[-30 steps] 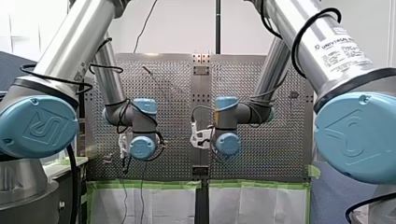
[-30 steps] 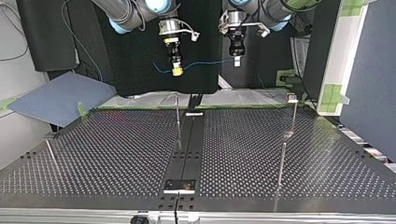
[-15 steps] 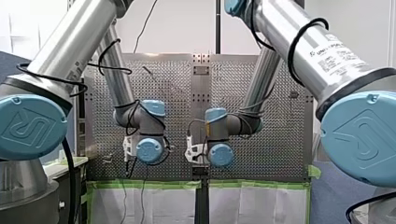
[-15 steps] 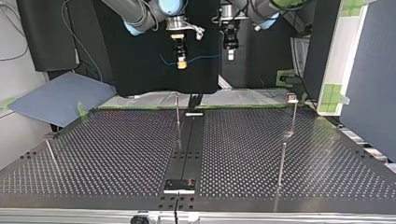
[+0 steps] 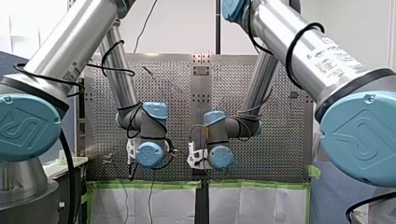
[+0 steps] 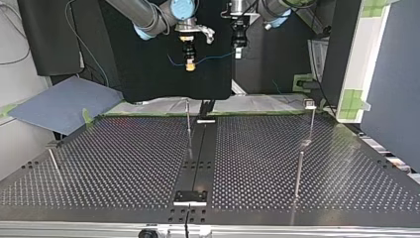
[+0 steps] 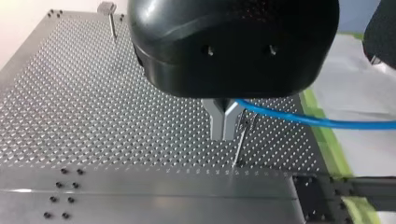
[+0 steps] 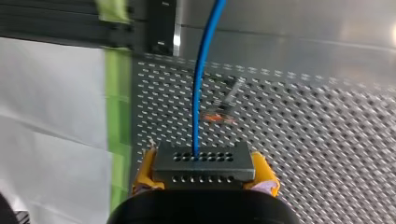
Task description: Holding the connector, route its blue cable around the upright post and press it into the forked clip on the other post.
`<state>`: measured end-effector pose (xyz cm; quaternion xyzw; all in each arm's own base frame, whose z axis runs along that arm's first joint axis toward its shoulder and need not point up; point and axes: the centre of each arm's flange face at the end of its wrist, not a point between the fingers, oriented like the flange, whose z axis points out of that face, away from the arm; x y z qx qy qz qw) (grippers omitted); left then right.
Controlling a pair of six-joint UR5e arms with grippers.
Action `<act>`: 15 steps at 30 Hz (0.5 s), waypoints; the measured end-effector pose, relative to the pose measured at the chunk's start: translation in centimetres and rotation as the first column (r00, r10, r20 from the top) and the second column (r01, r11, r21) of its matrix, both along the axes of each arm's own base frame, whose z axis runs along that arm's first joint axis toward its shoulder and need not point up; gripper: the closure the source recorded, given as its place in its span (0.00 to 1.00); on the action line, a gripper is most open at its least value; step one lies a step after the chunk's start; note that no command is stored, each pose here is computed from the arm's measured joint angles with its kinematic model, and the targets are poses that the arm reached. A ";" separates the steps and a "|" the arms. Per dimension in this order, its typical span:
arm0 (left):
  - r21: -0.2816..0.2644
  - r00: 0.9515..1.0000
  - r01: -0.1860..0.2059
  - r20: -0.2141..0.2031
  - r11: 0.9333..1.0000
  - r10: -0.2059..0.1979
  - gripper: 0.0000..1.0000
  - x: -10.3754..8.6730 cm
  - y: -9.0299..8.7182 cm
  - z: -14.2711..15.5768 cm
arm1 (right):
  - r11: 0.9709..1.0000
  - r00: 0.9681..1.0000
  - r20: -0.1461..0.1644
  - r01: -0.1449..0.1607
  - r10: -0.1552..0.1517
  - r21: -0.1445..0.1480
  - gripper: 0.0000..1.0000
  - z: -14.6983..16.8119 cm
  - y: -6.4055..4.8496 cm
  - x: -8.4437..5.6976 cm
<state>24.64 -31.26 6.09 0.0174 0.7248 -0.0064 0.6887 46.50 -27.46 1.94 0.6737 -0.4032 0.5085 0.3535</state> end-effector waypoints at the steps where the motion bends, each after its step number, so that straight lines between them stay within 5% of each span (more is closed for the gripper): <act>1: -0.002 1.000 -0.005 0.003 1.000 0.005 1.00 0.3 0.1 0.2 | 1.000 1.000 0.012 0.011 -0.011 -0.003 1.00 0.7 -0.3 0.2; 5: -0.008 1.000 -0.028 0.014 1.000 0.028 1.00 1.3 0.5 1.3 | 0.999 0.999 0.030 0.036 -0.035 -0.010 1.00 2.6 -0.6 0.5; 15: -0.055 0.996 -0.061 0.056 0.997 0.064 1.00 4.9 1.6 5.2 | 0.998 0.995 0.097 0.012 -0.007 -0.055 1.00 7.9 -1.8 1.5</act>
